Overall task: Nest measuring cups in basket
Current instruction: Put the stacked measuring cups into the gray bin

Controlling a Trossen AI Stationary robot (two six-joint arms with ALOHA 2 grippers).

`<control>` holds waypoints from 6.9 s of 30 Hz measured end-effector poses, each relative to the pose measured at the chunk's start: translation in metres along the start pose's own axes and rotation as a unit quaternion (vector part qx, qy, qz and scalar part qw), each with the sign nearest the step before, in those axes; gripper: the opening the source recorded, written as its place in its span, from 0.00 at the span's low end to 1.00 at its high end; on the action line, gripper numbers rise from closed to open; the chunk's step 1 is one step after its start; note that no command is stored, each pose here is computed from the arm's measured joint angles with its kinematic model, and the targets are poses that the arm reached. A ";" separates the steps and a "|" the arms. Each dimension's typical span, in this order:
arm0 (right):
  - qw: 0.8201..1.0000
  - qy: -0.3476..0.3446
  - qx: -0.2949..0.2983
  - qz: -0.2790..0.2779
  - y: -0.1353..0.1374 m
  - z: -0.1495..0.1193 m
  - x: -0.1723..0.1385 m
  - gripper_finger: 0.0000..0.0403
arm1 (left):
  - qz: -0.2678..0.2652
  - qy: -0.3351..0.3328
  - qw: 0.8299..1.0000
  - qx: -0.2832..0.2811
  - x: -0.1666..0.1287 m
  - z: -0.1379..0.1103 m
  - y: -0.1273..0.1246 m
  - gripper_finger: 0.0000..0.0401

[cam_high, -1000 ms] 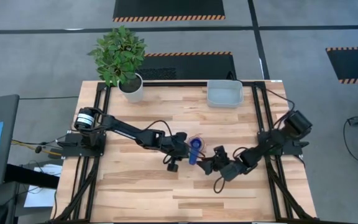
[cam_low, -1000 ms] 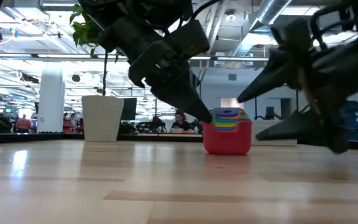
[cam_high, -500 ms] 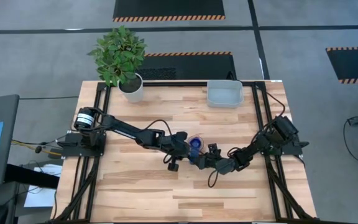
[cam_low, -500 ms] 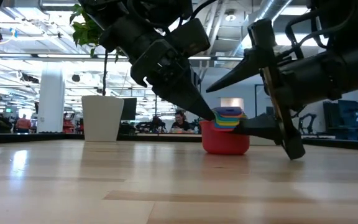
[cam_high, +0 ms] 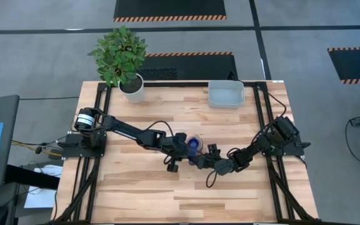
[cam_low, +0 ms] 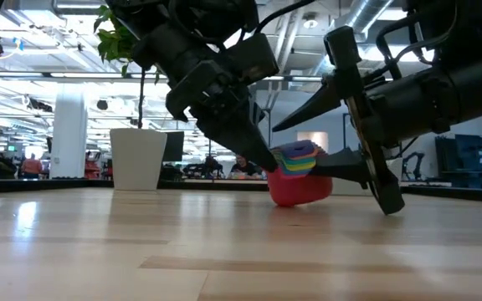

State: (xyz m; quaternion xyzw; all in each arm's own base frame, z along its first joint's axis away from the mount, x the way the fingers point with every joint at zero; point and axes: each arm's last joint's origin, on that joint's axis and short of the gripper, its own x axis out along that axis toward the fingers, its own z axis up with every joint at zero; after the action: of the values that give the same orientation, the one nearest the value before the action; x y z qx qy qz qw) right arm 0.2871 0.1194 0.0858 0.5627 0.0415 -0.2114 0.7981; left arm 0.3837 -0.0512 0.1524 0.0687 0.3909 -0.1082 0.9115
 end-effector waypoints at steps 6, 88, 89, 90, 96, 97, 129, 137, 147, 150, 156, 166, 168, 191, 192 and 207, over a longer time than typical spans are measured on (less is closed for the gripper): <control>1.000 0.003 -0.002 -0.006 -0.001 0.000 0.000 0.50 | -0.003 0.000 1.000 0.003 0.000 0.000 -0.003 0.02; 0.970 -0.237 -0.039 0.045 0.018 0.189 -0.058 0.24 | 0.111 -0.249 0.961 -0.048 -0.173 -0.035 0.018 0.02; 0.970 -0.237 -0.038 0.045 0.018 0.189 -0.058 0.24 | 0.115 -0.253 0.960 -0.044 -0.174 -0.034 0.018 0.02; 0.970 -0.238 -0.038 0.043 0.018 0.190 -0.057 0.24 | 0.119 -0.253 0.959 -0.043 -0.175 -0.034 0.018 0.02; 0.968 -0.245 -0.039 0.027 0.012 0.200 -0.055 0.24 | 0.134 -0.268 0.953 -0.054 -0.177 -0.033 0.024 0.02; 0.969 -0.244 -0.039 0.026 0.011 0.202 -0.054 0.24 | 0.135 -0.271 0.951 -0.056 -0.178 -0.032 0.025 0.02; 0.923 -0.342 0.149 -0.097 -0.048 0.252 -0.041 0.24 | 0.126 -0.205 0.970 0.027 -0.075 -0.045 0.022 0.02; 0.904 -0.365 0.208 -0.080 -0.062 0.257 -0.033 0.24 | 0.135 -0.203 0.969 0.031 -0.075 -0.046 0.027 0.02; 0.885 -0.396 0.234 -0.067 -0.070 0.260 -0.018 0.34 | 0.136 -0.205 0.969 0.030 -0.076 -0.046 0.028 0.02; 0.883 -0.400 0.235 -0.066 -0.071 0.263 -0.014 0.39 | 0.137 -0.205 0.969 0.034 -0.076 -0.046 0.028 0.02; 0.880 -0.400 0.248 -0.063 -0.071 0.265 -0.006 0.46 | 0.137 -0.204 0.969 0.034 -0.076 -0.046 0.028 0.02; 0.870 -0.368 0.328 0.009 -0.056 0.254 -0.003 0.45 | 0.135 -0.201 0.970 0.032 -0.075 -0.047 0.027 0.02; 0.866 -0.368 0.338 0.016 -0.055 0.254 -0.003 0.45 | 0.134 -0.202 0.970 0.027 -0.075 -0.047 0.027 0.02; 0.863 -0.375 0.337 -0.040 -0.068 0.255 -0.004 0.47 | 0.111 -0.202 0.973 0.020 -0.075 -0.047 0.026 0.02; 0.865 -0.374 0.331 -0.044 -0.068 0.254 -0.004 0.47 | 0.111 -0.202 0.973 0.020 -0.075 -0.047 0.026 0.02; 0.878 -0.383 0.268 -0.100 -0.072 0.247 -0.004 0.38 | 0.111 -0.201 0.973 0.020 -0.075 -0.047 0.026 0.02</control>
State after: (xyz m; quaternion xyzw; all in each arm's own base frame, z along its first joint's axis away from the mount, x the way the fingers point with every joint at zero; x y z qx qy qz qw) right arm 0.2133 -0.1252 0.1134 0.6230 -0.2694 -0.4922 0.5450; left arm 0.3071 -0.0055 0.1753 0.1067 0.1875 -0.0261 0.9761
